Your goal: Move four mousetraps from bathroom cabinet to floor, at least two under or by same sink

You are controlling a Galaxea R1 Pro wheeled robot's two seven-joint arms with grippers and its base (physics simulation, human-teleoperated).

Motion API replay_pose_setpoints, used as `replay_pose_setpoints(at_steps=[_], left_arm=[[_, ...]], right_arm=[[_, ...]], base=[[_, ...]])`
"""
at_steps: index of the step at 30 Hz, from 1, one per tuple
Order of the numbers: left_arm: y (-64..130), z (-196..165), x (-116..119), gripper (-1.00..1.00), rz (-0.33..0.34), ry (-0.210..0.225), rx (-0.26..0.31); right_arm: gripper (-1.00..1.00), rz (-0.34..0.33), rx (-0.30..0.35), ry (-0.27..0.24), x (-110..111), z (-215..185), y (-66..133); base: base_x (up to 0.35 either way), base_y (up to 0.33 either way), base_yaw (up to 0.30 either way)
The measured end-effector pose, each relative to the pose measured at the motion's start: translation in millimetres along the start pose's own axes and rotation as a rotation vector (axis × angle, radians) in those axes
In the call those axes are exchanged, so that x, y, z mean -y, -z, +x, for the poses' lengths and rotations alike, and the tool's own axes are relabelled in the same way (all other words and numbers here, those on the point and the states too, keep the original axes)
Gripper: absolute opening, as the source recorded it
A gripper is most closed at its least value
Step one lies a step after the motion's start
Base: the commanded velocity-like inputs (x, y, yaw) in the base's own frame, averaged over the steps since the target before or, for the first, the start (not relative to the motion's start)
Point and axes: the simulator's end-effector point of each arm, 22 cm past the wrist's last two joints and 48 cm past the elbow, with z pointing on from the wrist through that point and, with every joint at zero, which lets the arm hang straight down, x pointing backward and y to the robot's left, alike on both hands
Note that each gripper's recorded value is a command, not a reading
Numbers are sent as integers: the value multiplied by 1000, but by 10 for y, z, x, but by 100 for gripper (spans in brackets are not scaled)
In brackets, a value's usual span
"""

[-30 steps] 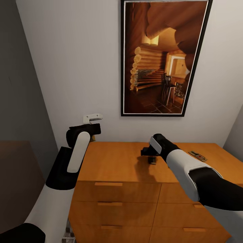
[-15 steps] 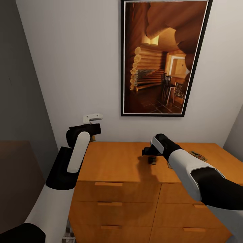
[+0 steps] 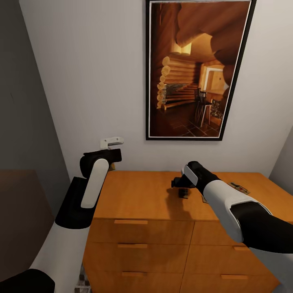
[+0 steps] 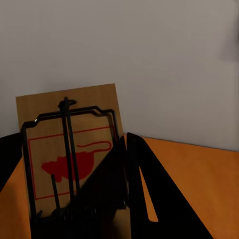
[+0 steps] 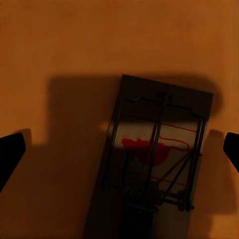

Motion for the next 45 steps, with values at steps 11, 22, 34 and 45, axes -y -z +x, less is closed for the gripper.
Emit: replay_pose_setpoints(at_steps=[11,22,34,45], left_arm=[[-1,3,-3,-100,-1,0,0],[-11,39,-6,-100,0,0,-1],[-20,71,-10,-100,-1,0,-1],[-19,71,-11,-100,-1,0,-1]], right_arm=[[100,1,0,1,3,2,-3],[100,2,0,0,9,22,-31],[100,1,1,1,6,37,-55],[-100,2,1,5,6,37,-55]], base=[[0,0,0],[0,0,0],[0,0,0],[0,0,0]])
